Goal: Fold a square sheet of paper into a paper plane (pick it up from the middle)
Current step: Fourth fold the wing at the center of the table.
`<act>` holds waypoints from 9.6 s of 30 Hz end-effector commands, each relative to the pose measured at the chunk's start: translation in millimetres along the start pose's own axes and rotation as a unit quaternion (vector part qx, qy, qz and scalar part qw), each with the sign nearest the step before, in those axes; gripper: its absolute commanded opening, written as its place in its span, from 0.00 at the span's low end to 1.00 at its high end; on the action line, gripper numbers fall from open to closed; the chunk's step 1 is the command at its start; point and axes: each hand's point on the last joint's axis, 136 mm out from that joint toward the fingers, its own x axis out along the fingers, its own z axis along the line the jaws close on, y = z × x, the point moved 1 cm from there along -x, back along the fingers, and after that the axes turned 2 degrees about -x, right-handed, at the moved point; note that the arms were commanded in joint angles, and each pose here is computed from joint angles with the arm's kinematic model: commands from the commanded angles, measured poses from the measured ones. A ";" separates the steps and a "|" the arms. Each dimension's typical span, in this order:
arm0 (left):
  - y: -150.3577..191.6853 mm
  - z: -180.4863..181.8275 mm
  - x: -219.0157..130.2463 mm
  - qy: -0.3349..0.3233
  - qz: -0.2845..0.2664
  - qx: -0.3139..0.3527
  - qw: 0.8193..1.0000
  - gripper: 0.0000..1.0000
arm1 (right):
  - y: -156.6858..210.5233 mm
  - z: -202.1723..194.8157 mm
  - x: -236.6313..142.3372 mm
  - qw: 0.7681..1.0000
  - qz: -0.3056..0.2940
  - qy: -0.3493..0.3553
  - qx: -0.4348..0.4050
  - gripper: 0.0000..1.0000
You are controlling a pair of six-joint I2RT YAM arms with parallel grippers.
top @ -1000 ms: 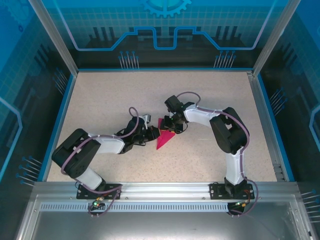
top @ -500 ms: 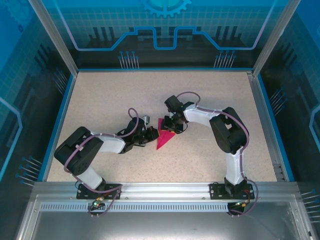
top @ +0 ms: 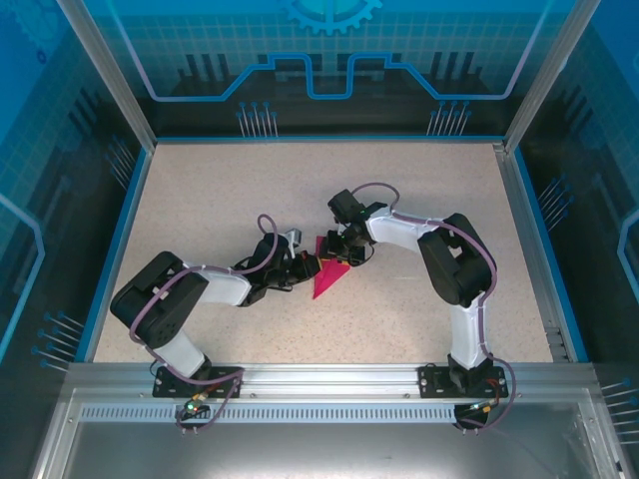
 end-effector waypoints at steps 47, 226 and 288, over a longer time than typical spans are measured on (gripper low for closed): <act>11.4 30.4 19.6 -0.059 0.043 -0.009 0.997 0.05 | 49.1 -70.4 55.1 0.987 0.094 0.123 0.033 0.47; 13.3 -4.1 -10.4 -0.053 0.080 -0.036 0.995 0.20 | 10.5 -2.6 30.0 0.993 0.026 -0.101 -0.049 0.12; 100.8 48.0 -30.0 -0.150 0.187 -0.078 0.968 0.13 | 12.5 -14.0 43.2 0.996 0.043 -0.075 -0.029 0.11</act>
